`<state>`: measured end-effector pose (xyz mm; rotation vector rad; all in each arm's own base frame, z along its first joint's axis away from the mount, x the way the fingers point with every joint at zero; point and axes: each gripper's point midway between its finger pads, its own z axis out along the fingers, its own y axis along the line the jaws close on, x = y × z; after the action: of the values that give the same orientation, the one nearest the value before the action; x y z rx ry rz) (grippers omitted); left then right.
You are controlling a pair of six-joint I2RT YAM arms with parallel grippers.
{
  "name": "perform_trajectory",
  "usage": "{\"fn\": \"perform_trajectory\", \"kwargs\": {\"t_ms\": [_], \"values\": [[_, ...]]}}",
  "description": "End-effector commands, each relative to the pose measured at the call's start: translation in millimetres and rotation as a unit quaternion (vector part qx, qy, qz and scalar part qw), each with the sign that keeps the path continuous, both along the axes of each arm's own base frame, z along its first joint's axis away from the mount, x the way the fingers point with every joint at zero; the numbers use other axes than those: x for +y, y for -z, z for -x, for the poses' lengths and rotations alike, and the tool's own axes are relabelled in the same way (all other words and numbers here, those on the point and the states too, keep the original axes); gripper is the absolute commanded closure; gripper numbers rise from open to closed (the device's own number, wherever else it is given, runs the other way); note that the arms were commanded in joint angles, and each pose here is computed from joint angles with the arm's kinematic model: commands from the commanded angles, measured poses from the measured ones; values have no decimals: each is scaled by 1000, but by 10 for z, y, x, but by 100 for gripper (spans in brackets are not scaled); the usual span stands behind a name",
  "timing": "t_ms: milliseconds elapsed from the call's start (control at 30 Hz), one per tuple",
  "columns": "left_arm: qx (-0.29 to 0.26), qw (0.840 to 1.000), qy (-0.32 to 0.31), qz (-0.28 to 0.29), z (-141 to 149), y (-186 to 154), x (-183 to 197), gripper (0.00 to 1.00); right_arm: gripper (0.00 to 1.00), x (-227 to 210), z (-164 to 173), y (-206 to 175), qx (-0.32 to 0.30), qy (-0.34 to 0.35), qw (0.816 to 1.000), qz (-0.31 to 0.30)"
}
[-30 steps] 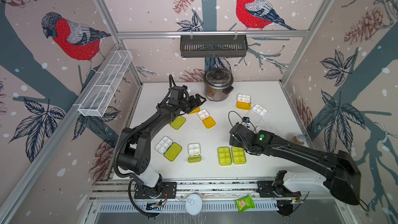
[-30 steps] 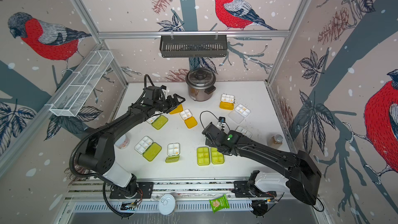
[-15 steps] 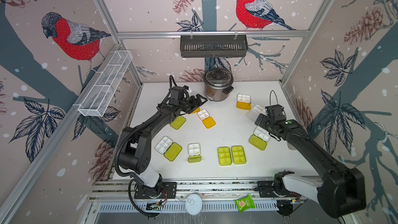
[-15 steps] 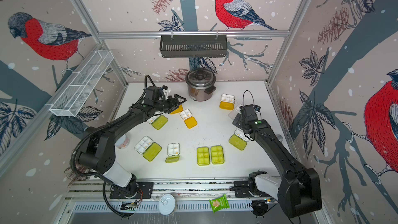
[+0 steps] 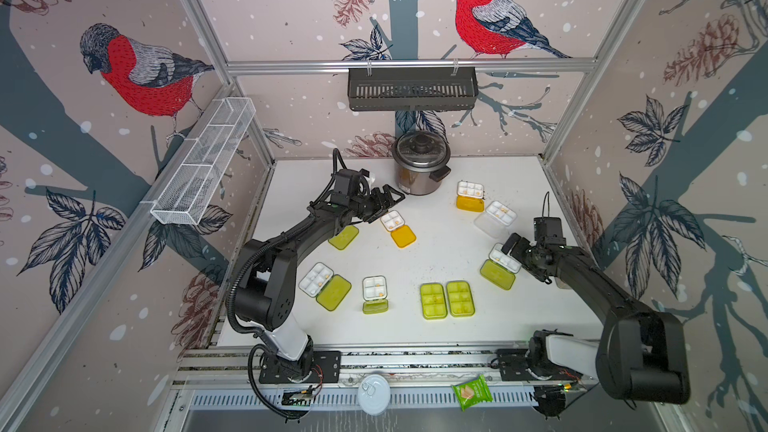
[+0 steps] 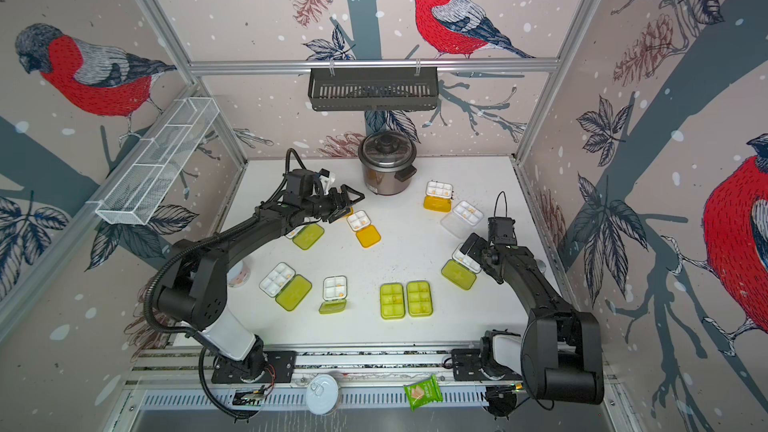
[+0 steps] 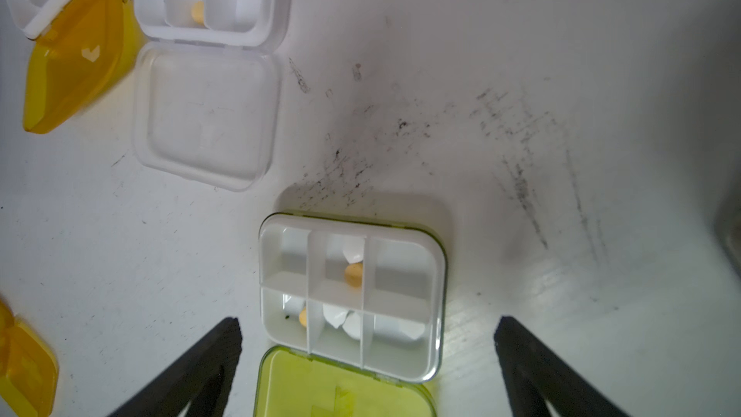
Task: Close pillboxes
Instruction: Adjust the pillbox at the center of the board.
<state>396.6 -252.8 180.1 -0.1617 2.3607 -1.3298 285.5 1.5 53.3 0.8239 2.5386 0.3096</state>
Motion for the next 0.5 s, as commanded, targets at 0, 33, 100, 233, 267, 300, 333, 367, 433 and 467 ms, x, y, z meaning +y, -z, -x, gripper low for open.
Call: {"fn": "perform_trajectory", "kwargs": {"t_ms": [0, 33, 100, 233, 267, 300, 333, 367, 433, 467], "values": [[-15, 1000, 11, 5, -1, -55, -69, 8, 0, 30, -69, 9, -17, -18, 1000, -4], [-16, 1000, 14, 4, 8, -58, -87, 8, 0, 38, -67, 22, -19, -19, 1000, -6], [-14, 1000, 16, 2, 5, -36, -98, 8, 0, 62, -72, 58, -19, -25, 999, -12], [-10, 1000, 17, 0, 3, -5, -101, 8, 0, 117, -85, 136, -16, -37, 999, -24], [-11, 1000, 17, 0, -1, -2, -101, 8, 0, 128, -87, 149, -15, -39, 999, -26], [-10, 1000, 17, -2, -4, 10, -99, 8, 0, 143, -87, 170, -12, -42, 999, -28], [-9, 1000, 18, -2, -2, 18, -103, 8, 0, 159, -85, 185, -10, -45, 999, -29], [-8, 1000, 17, -3, -8, 25, -98, 8, 0, 197, -93, 186, -11, -51, 998, -31], [-8, 1000, 18, -4, -2, 31, -109, 8, 0, 275, -117, 178, -11, -61, 998, -29], [-9, 1000, 18, -4, -7, 28, -105, 8, 0, 318, -135, 165, -12, -66, 997, -30]]}}
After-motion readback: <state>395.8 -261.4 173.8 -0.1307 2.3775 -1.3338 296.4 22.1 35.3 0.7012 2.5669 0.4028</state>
